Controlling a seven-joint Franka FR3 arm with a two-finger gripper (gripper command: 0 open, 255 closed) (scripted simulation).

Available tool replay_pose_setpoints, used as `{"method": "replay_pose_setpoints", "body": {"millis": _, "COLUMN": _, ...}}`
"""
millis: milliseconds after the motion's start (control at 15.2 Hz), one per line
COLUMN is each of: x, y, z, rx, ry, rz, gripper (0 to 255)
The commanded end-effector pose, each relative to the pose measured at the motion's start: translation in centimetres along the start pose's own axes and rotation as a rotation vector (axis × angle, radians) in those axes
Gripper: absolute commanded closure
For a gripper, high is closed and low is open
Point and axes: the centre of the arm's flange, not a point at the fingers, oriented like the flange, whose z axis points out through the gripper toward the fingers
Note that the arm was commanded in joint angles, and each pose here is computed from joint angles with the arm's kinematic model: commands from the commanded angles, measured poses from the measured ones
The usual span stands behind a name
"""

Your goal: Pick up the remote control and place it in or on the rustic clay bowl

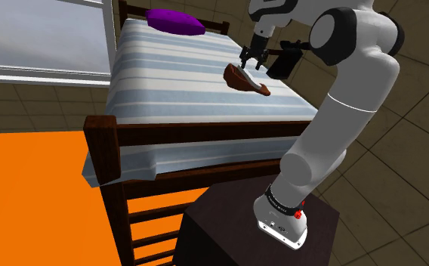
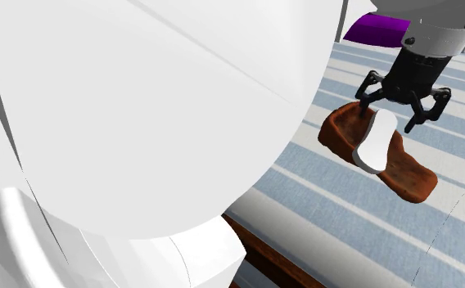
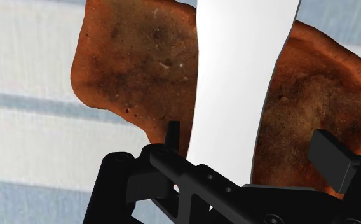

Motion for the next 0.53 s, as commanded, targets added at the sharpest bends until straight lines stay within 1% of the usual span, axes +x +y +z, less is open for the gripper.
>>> {"method": "replay_pose_setpoints", "body": {"millis": 0, "x": 0.0, "y": 0.0, "z": -1.3, "rx": 0.000, "ry": 0.000, "rz": 0.000, "gripper": 0}}
{"method": "replay_pose_setpoints", "body": {"millis": 198, "x": 0.0, "y": 0.0, "z": -5.0, "rx": 0.000, "ry": 0.000, "rz": 0.000, "gripper": 0}}
{"method": "replay_pose_setpoints", "body": {"millis": 462, "x": 0.0, "y": 0.0, "z": -5.0, "rx": 0.000, "ry": 0.000, "rz": 0.000, "gripper": 0}}
